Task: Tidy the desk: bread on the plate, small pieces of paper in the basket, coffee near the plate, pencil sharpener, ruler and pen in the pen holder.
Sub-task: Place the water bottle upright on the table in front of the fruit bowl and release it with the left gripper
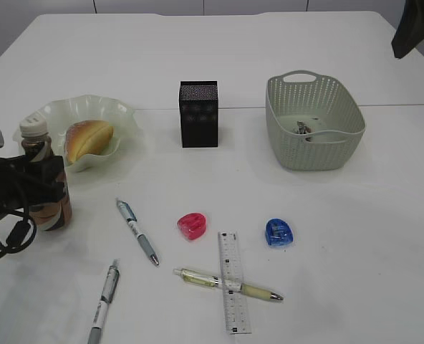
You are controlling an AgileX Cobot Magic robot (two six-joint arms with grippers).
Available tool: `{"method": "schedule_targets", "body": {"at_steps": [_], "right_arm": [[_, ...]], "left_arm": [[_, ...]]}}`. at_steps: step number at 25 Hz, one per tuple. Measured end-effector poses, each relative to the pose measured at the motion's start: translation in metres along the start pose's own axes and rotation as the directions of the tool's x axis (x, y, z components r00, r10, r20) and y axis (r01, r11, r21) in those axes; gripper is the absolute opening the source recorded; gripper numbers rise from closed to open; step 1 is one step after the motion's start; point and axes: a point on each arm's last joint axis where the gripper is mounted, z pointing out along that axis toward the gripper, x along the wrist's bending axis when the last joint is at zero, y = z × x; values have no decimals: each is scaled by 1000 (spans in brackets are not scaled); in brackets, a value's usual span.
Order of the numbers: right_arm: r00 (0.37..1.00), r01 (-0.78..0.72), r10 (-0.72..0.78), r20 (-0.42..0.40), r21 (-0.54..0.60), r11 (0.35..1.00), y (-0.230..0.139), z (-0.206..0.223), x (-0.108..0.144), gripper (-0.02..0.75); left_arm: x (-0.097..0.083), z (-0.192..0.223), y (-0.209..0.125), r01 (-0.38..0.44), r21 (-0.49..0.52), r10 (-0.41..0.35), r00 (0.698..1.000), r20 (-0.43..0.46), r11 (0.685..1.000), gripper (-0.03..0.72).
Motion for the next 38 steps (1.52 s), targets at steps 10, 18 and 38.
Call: {"method": "schedule_targets", "body": {"at_steps": [10,18,38], "right_arm": [[1000,0,0,1,0,1000,0,0,0,470],[1000,0,0,1,0,1000,0,0,0,470],[1000,0,0,1,0,1000,0,0,0,470]], "left_arm": [[-1,0,0,-8,1,8,1000,16,1000,370],[-3,0,3,-15,-34,16,999,34,999,500],[-10,-42,68,-71,-188,81,996,47,980,507]]}}
